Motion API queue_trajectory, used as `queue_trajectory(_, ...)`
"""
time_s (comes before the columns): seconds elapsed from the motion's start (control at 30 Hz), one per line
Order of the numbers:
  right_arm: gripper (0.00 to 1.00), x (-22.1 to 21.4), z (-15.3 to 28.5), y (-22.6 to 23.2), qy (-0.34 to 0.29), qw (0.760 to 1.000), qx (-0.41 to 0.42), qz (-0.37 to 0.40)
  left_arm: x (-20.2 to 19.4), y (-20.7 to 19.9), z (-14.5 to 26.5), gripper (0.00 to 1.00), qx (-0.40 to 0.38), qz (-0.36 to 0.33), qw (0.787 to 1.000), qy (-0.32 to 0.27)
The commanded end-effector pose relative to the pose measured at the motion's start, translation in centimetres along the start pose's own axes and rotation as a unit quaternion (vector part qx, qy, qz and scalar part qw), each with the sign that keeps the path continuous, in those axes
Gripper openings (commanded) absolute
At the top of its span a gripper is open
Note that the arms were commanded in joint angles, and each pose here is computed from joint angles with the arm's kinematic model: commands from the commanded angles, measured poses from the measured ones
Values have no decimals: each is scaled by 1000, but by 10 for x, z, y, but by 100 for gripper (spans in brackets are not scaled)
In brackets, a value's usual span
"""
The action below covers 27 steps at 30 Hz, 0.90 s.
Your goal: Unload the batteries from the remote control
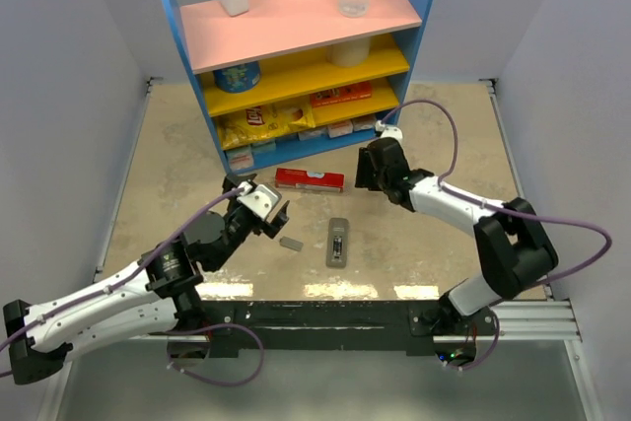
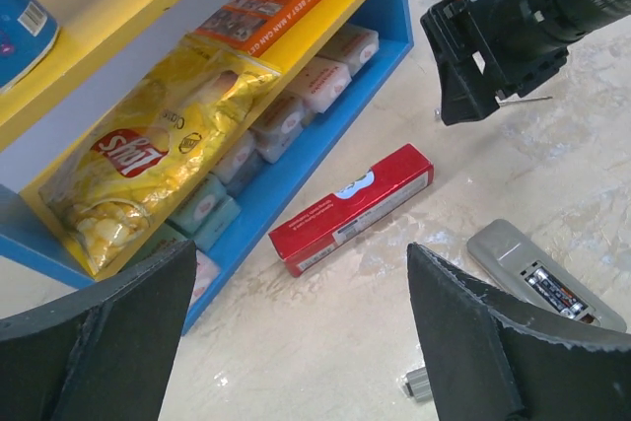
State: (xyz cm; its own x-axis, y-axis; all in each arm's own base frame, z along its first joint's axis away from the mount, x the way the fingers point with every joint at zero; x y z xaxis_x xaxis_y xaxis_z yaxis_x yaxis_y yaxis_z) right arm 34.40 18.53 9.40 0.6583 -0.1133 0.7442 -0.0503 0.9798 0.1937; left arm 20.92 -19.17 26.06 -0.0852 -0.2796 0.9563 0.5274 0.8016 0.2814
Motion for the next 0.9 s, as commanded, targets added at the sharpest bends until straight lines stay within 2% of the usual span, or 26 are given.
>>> queue_trajectory(0.0, 61, 7, -21, -41, 20, 994, -90, 51, 18, 13, 6, 91, 23, 27, 999, -20)
queue_trajectory(0.23, 61, -7, -56, -52, 65, 992, -69, 78, 20, 15, 9, 90, 23, 32, 999, -25)
queue_trajectory(0.5, 57, -12, -73, -53, 101, 989, -73, 84, 19, 15, 8, 90, 24, 30, 999, -22)
queue_trajectory(0.6, 42, -15, -74, -55, 106, 988, -75, 79, 20, 16, 9, 89, 24, 30, 999, -24)
queue_trajectory(0.63, 33, -16, -73, -55, 106, 989, -77, 76, 20, 15, 10, 90, 22, 31, 999, -23)
queue_trajectory(0.87, 2, -16, -60, -47, 103, 992, -52, 52, 21, 12, 10, 87, 13, 43, 999, -26)
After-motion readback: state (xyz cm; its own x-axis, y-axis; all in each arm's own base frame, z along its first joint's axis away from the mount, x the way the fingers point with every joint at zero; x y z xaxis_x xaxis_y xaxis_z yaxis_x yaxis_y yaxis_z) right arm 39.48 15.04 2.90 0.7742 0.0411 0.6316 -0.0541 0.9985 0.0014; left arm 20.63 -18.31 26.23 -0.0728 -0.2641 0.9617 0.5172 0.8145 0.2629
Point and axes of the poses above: each gripper's point midway between its finger pads, its own z axis back along the fingers, its own y axis along the line the jaws close on, x = y × z, the point moved 1 cm from there along z, back along the fingers, and after that the axes turned 1 degree about z, right-handed, at the moved point
